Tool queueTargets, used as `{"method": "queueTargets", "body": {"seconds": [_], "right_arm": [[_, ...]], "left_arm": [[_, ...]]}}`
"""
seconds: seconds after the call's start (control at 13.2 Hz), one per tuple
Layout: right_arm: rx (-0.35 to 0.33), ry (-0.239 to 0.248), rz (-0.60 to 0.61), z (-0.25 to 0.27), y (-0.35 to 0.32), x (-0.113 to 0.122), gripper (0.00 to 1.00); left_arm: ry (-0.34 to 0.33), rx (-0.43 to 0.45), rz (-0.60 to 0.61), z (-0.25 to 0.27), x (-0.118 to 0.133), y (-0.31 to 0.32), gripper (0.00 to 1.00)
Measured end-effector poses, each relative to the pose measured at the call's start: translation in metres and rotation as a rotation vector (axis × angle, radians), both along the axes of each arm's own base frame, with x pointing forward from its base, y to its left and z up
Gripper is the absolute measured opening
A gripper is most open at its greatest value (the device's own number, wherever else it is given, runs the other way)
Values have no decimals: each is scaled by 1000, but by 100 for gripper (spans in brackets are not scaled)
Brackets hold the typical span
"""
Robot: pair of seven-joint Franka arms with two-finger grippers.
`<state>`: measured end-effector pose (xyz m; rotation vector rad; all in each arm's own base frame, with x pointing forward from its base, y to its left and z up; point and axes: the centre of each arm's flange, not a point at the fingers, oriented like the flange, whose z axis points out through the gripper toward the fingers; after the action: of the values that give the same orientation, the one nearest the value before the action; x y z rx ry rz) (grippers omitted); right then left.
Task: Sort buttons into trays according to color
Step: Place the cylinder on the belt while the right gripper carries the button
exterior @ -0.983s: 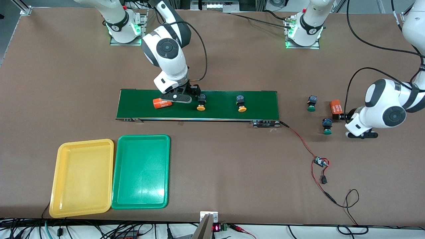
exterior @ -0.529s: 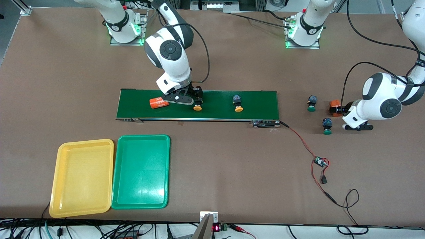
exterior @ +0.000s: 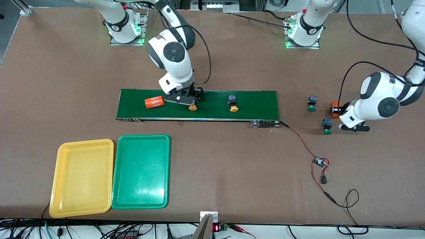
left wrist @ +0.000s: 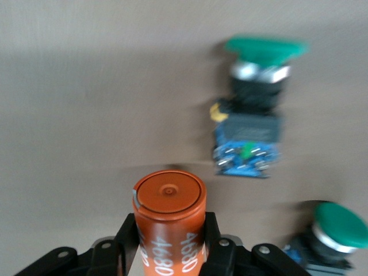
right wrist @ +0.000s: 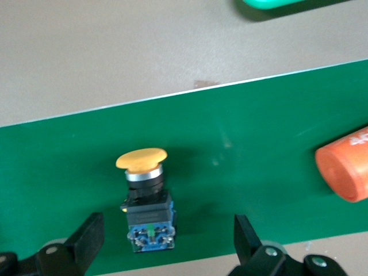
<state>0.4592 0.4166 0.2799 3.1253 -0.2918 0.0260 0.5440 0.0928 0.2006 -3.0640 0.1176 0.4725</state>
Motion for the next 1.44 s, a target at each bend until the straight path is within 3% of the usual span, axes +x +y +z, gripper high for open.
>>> {"method": "queueTargets", "body": {"seconds": [0.45, 0.6, 0.83, 1.13, 1.29, 1.44], "right_arm": [[-45, 2, 47, -26, 13, -6, 96], [-50, -2, 52, -27, 12, -5, 69], [-52, -4, 50, -26, 11, -4, 40], [-44, -18, 41, -18, 9, 3, 40], [-36, -50, 7, 10, -6, 23, 40], [-77, -25, 0, 41, -39, 43, 40]], "left_arm": [[-32, -17, -261, 98, 53, -85, 50], [-19, -59, -348, 99, 51, -141, 50], [-7, -86, -528, 98, 33, -244, 50], [21, -192, -813, 82, 15, -305, 50], [14, -279, -936, 67, 13, -321, 50], [17, -313, -1040, 62, -2, -358, 50]]}}
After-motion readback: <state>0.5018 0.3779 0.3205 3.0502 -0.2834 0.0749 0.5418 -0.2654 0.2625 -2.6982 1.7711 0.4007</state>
